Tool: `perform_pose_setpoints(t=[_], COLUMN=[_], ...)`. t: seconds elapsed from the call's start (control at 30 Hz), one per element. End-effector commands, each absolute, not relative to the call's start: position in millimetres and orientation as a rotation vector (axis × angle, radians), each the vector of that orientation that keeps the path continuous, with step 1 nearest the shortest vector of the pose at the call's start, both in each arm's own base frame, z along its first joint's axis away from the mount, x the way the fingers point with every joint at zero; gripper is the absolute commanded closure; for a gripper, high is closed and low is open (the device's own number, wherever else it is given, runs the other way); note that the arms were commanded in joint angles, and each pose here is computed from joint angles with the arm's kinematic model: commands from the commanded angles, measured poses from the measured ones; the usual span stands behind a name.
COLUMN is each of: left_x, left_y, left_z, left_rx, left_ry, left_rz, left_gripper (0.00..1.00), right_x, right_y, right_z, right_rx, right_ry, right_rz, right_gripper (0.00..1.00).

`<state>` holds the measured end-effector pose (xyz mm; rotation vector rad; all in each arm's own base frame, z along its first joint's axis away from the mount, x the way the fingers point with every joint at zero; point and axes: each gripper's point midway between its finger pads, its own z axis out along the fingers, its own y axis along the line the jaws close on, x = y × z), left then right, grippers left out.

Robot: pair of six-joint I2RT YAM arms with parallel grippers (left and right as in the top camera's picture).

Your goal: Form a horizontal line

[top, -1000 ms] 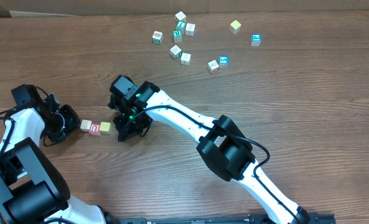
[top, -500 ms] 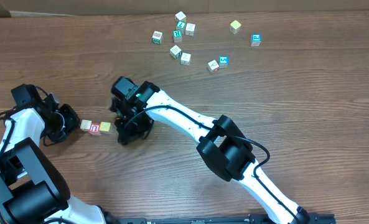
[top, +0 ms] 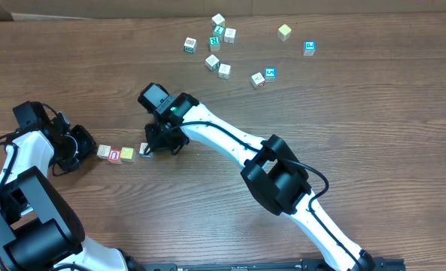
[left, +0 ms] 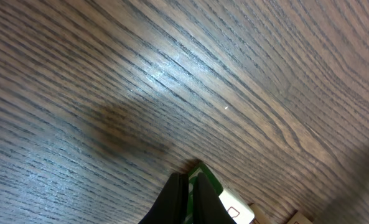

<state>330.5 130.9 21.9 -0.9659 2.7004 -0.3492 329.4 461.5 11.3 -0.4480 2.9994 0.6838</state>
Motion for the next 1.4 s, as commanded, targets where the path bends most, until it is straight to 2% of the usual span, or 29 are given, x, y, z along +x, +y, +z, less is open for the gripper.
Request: perform_pose_setpoints(t=[0.0,0.93,1.1,1.27,1.37], left_x=[329.0,330.5,330.4,330.4,330.4], left_y=[124.1,124.8,124.9,124.8,124.8], left_z=[14.5,14.8,14.8,14.8,14.8], left_rx=[-0.977,-0.973,-0.973,-0.974,-0.974], left_ry=[2.719,2.713,2.713,2.713,2.713], left_rz=[-0.376,-0.375,-0.374,-0.375,-0.375], left_gripper=[0.96,0.96,0.95,0.95,0.95], right_x=[330.7,303.6,303.7,316.4,322.3], right_y=[462.7,480.4,480.0,468.2,475.0], right_z=[13.7,27.3,27.0,17.7,20.9], right_rx=[-0.360,-0.419,-0.419,-0.380,-0.393], right_ry=[3.015,3.086,3.086,3.066,3.023], right_rz=[0.702,0.962,0.958,0.802,0.835], right_gripper=[0.96,0.96,0.96,0.96,0.96])
